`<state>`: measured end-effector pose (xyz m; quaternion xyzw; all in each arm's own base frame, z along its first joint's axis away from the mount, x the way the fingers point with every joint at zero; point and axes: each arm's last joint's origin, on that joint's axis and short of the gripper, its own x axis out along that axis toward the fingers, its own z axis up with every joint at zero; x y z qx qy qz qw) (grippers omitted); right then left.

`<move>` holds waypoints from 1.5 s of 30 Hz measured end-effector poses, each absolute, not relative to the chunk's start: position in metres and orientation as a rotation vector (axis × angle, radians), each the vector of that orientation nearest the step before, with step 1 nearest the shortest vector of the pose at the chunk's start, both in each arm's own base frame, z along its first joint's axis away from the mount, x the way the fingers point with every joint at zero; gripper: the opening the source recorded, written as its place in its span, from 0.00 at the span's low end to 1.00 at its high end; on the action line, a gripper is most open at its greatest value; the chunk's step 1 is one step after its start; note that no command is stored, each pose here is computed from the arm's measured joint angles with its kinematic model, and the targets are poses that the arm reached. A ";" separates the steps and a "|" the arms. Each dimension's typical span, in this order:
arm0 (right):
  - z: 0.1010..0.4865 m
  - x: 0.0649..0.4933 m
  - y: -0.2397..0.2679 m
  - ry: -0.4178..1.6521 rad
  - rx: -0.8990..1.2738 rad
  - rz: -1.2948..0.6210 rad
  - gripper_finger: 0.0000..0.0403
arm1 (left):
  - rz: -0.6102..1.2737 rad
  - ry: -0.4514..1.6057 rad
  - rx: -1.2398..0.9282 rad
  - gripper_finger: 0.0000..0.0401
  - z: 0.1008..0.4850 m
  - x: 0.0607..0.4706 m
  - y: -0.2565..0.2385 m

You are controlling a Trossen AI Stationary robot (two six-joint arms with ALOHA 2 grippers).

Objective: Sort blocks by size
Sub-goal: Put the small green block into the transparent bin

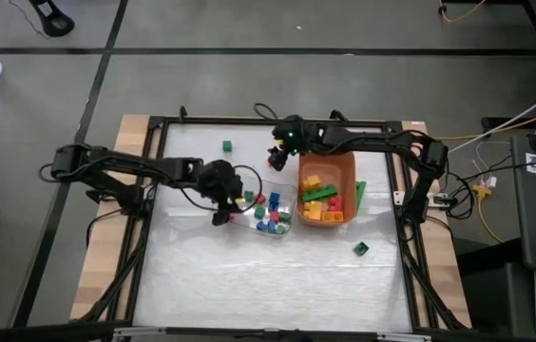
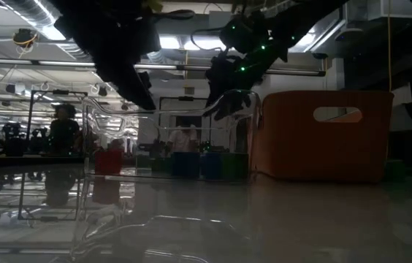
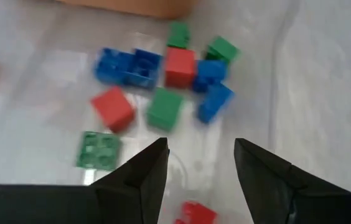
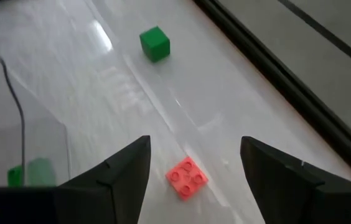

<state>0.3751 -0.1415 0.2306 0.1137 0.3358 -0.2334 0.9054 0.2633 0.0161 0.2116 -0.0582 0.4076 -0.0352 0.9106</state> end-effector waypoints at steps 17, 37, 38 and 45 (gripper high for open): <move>0.334 0.359 -0.116 1.050 0.076 -0.349 0.62 | 0.330 0.764 0.051 0.40 0.254 0.234 0.142; 0.349 0.338 0.071 1.142 0.016 -0.289 0.62 | 0.517 1.007 -0.133 0.50 0.193 0.198 0.214; 0.349 0.336 0.077 1.134 0.011 -0.291 0.62 | 0.495 1.025 -0.111 0.51 0.190 0.199 0.214; 0.348 0.326 0.106 1.124 0.015 -0.315 0.62 | 0.362 1.099 0.041 0.53 0.186 0.202 0.208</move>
